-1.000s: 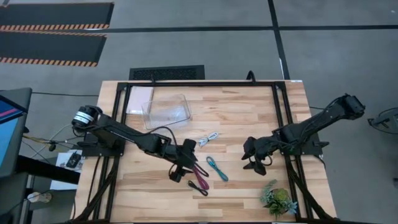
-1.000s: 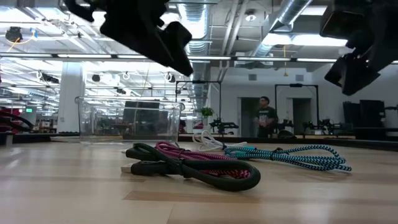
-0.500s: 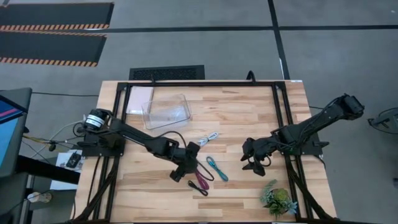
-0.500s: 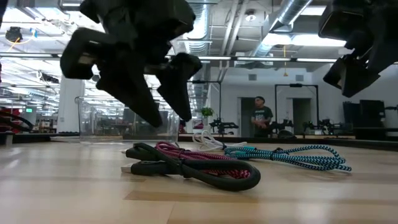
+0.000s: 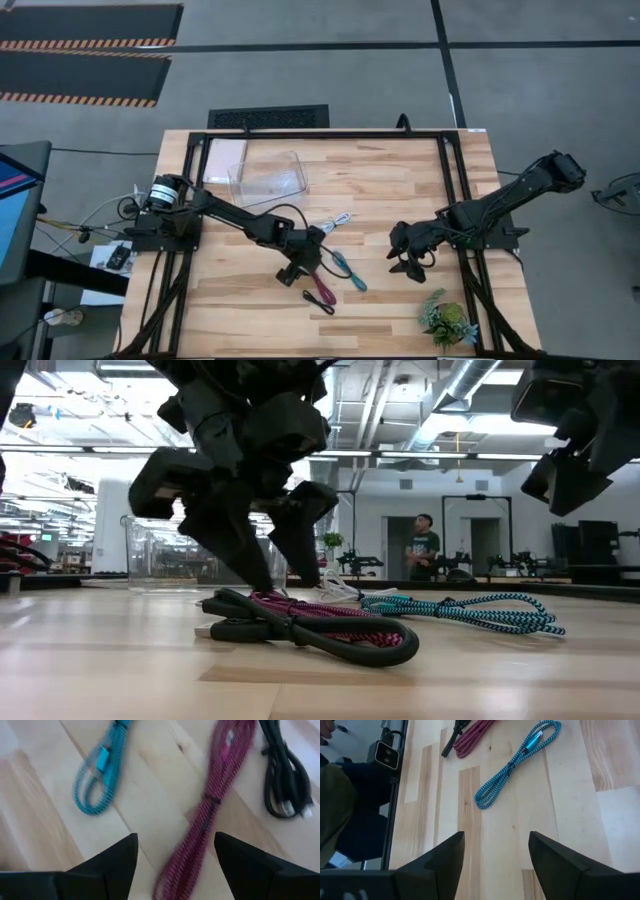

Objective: Pick and place USB-C Cables
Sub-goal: Put the red usb cable into the transparent bin

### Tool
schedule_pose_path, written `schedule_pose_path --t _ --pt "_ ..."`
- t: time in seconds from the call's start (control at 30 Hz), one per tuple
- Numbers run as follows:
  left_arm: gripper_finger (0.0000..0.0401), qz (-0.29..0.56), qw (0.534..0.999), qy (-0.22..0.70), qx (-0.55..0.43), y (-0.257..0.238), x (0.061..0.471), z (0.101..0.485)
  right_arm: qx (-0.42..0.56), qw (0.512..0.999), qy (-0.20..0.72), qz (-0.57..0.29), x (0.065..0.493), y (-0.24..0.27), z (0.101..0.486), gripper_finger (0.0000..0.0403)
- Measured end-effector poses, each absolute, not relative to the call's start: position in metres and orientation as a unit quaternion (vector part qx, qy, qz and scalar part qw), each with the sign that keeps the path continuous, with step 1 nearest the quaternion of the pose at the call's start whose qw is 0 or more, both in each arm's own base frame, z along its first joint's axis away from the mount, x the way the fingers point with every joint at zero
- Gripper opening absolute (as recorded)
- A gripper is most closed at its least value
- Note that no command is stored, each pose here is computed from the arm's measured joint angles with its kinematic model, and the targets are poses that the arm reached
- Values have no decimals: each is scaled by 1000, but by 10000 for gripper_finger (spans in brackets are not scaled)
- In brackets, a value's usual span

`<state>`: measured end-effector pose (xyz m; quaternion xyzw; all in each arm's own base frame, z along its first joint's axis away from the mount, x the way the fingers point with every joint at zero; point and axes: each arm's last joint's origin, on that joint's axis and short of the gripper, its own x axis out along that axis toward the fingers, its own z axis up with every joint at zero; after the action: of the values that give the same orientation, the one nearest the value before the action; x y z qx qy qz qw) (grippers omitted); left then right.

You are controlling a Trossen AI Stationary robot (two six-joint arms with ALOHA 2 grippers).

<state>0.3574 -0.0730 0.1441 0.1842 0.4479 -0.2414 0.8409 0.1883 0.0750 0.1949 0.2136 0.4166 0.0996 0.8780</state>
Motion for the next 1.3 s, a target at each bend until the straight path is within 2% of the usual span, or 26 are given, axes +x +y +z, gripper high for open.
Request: schedule_pose_path --t 0.4,0.5,0.63,0.93,1.3 --pt "249 -256 831 451 202 -81 360 129 219 878 415 98 189 75 195 244" --pt "237 -250 831 453 206 -81 360 129 222 877 416 97 188 75 195 244" --pt "188 -250 830 457 201 -81 359 129 222 877 416 96 188 75 195 244" --pt "20 -239 832 463 192 -80 359 129 230 875 416 93 189 75 195 244" --pt "6 -187 842 480 160 -82 370 148 227 878 413 82 189 74 195 244"
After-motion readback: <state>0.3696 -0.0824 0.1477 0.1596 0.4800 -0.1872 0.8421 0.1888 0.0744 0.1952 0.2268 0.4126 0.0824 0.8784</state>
